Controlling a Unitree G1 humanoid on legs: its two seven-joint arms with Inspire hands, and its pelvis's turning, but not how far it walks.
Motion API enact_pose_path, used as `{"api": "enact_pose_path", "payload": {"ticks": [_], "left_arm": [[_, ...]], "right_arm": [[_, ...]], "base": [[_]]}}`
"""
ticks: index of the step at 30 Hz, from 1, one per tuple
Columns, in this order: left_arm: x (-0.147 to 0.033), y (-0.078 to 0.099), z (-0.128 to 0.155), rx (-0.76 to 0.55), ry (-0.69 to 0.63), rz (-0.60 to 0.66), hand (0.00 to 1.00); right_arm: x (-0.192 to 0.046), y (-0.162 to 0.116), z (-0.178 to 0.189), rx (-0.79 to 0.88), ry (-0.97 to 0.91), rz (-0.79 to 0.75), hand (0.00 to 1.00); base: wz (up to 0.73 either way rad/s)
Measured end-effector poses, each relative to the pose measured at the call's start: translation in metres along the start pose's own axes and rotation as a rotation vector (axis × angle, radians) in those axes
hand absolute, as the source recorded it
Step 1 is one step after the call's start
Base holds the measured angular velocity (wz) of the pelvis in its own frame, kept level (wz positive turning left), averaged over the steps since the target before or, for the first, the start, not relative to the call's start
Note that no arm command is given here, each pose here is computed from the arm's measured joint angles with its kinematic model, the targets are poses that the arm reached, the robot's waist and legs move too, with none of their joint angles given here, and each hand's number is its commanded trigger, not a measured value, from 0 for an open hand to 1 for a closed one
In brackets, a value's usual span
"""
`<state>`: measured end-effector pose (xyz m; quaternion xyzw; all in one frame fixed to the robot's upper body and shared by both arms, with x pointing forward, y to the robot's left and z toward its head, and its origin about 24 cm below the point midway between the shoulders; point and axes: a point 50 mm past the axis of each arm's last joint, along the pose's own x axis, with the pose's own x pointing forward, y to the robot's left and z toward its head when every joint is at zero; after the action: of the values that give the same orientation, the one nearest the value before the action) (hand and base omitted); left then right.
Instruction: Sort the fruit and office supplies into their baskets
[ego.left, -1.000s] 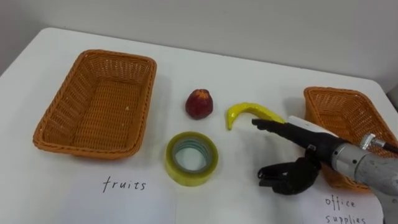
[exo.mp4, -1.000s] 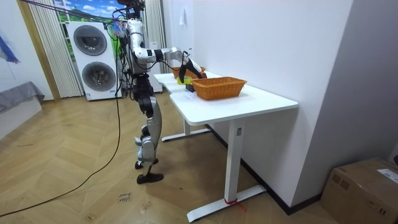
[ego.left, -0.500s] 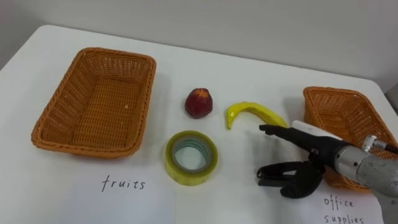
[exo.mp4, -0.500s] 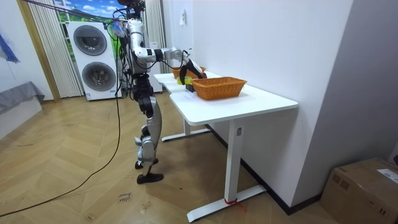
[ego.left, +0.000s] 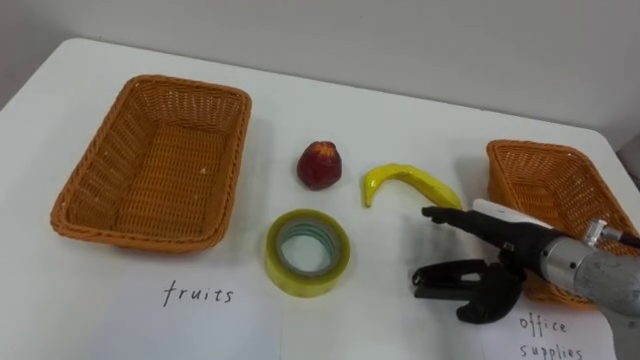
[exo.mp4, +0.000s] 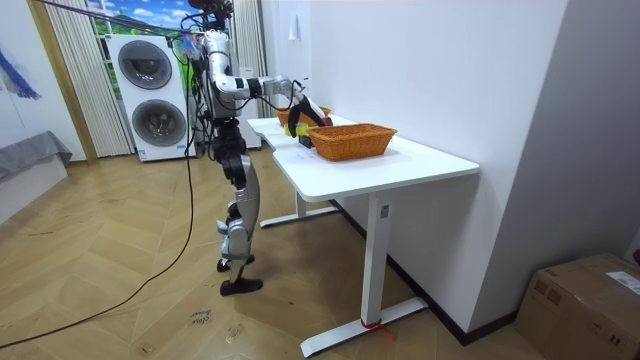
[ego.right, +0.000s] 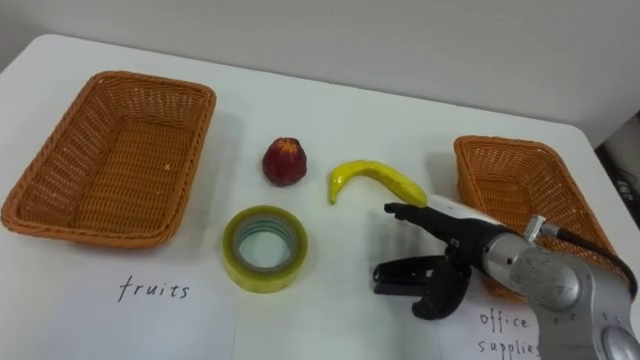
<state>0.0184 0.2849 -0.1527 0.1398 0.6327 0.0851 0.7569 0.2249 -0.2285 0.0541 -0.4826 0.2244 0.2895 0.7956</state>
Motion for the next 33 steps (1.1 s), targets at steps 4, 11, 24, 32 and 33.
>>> {"api": "enact_pose_path", "payload": {"ticks": [4, 11, 24, 32, 33], "left_arm": [[0.001, 0.001, 0.004, 0.002, -0.007, 0.003, 0.0], [0.001, -0.001, 0.008, 0.034, -0.011, 0.014, 0.0], [0.002, -0.004, 0.012, 0.079, -0.024, 0.067, 0.0], [0.001, -0.005, 0.009, 0.098, -0.016, 0.074, 0.0], [0.001, -0.004, 0.01, 0.098, -0.016, 0.074, 0.0]], "right_arm": [[0.002, 0.003, 0.001, -0.036, 0.024, 0.02, 0.0], [0.006, 0.01, 0.005, -0.091, 0.053, 0.054, 0.0], [0.016, 0.023, 0.01, -0.047, 0.017, 0.053, 0.0], [0.017, 0.029, 0.01, -0.074, 0.027, 0.025, 0.0], [0.017, 0.029, 0.011, -0.082, 0.031, 0.024, 0.0]], "base": [[0.0], [0.0], [0.0], [0.0], [0.0]]}}
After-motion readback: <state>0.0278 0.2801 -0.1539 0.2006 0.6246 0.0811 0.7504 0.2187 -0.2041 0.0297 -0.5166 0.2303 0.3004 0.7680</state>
